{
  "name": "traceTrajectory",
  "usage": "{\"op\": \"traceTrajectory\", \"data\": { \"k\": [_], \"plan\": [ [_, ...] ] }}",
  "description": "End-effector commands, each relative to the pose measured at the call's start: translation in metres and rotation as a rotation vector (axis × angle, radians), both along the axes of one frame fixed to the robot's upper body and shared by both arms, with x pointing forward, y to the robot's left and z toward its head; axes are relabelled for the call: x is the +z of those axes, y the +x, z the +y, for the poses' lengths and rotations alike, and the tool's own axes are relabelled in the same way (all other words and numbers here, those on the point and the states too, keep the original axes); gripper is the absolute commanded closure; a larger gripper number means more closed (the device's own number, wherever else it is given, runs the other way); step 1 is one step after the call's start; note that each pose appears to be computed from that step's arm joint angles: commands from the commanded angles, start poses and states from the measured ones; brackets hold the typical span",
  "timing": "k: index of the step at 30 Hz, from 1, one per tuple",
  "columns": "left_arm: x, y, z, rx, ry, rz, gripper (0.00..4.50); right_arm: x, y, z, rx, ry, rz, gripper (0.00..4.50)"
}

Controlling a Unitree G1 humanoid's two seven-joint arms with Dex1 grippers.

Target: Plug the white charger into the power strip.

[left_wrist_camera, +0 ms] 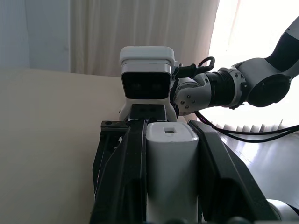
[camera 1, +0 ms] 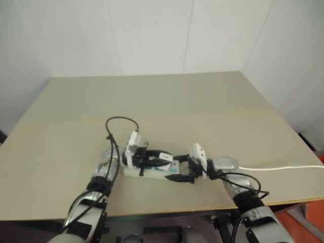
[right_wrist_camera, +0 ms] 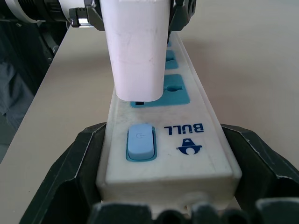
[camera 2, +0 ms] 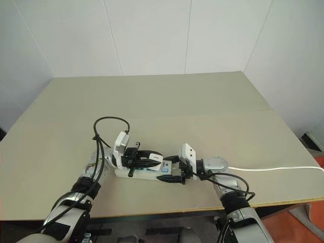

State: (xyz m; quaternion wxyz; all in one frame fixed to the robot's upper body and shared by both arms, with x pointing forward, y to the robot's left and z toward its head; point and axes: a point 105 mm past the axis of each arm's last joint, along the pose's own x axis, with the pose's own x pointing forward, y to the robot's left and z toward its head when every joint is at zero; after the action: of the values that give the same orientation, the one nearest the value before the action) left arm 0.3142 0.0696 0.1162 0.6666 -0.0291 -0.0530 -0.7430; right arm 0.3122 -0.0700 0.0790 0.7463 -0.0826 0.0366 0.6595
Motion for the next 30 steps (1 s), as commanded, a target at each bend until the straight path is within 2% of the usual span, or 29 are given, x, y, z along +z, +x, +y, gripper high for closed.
{"op": "traceTrajectory", "data": {
  "k": [1, 14, 19, 30],
  "plan": [
    [-0.024, 0.0, 0.017, 0.037, 0.116, 0.049, 3.48, 0.001, -0.003, 0.004, 0.024, 0.0, -0.017, 1.1],
    [-0.025, 0.004, 0.037, 0.101, 0.122, 0.066, 3.48, -0.002, 0.0, 0.0, 0.014, -0.01, -0.017, 1.1],
    [-0.016, 0.013, 0.043, 0.175, 0.069, 0.071, 3.48, -0.003, 0.001, 0.0, 0.01, -0.008, -0.016, 1.1],
    [-0.013, 0.006, 0.06, 0.161, 0.102, 0.049, 3.48, -0.004, 0.002, 0.0, 0.003, -0.006, -0.013, 1.1]
  ]
}}
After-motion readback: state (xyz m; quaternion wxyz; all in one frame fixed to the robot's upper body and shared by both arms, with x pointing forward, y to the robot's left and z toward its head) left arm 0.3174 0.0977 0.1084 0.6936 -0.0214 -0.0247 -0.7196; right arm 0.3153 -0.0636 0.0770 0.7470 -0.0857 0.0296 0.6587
